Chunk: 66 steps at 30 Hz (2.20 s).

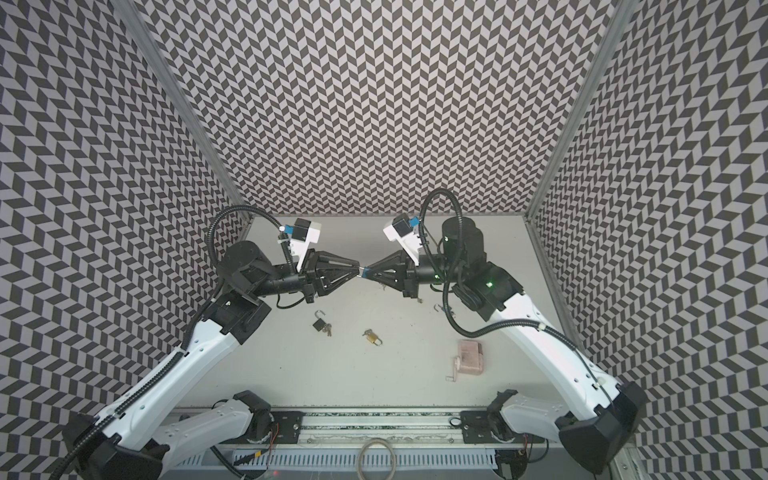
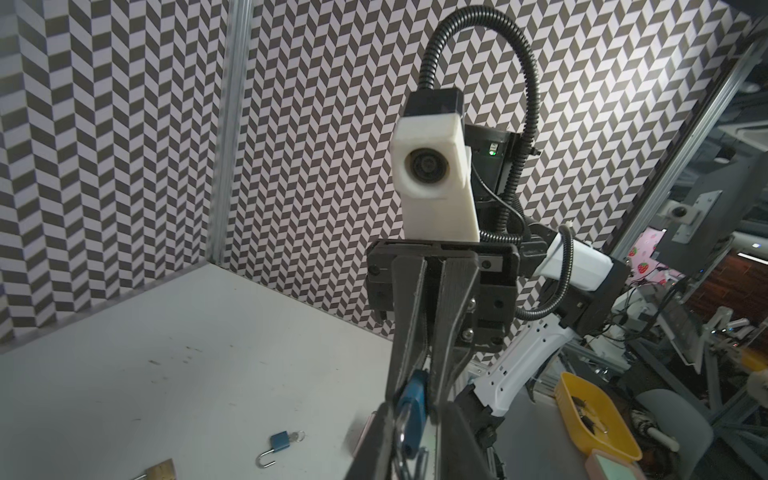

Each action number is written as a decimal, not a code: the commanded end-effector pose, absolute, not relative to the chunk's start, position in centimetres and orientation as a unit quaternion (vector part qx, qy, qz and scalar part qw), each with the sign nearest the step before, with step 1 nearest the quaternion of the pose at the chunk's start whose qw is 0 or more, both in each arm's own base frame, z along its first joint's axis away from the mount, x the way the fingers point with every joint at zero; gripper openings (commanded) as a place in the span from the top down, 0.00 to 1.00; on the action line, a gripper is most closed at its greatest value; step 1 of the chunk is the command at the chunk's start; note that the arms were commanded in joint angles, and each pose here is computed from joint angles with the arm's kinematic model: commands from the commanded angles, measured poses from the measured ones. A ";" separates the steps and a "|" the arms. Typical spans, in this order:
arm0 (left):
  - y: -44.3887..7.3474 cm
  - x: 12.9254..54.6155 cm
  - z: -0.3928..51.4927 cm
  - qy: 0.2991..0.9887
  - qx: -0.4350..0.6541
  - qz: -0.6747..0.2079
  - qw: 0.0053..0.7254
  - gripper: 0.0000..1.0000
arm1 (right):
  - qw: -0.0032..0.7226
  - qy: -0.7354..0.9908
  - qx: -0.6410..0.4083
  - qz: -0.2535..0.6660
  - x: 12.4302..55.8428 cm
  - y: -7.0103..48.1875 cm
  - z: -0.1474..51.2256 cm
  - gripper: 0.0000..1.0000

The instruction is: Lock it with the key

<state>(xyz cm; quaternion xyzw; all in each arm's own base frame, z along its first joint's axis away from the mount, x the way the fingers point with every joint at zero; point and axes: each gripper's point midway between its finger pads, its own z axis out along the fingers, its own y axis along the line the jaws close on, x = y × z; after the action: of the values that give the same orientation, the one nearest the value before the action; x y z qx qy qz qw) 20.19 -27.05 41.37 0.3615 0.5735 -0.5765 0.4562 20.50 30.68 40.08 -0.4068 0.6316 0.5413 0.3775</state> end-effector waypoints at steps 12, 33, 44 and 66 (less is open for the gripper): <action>-26.9 19.1 42.1 0.554 0.378 -0.576 0.468 1.00 | 0.413 0.591 -0.426 0.546 19.2 30.0 42.1 1.00; -27.3 17.2 44.2 0.510 0.361 -0.617 0.478 1.00 | 0.485 0.524 -0.399 0.575 18.0 29.5 43.9 0.46; -27.3 17.3 44.3 0.511 0.358 -0.618 0.479 1.00 | 0.475 0.528 -0.407 0.575 18.1 30.1 43.3 0.43; -27.2 17.4 44.3 0.513 0.356 -0.615 0.482 1.00 | 0.476 0.524 -0.409 0.576 17.6 30.1 43.4 0.49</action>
<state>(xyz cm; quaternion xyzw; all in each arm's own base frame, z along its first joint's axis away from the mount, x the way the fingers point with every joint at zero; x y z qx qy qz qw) 17.85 -27.50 43.51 0.3541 0.5264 -0.6159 0.4671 18.31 30.46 41.86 -0.4021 0.5488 0.5755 0.4538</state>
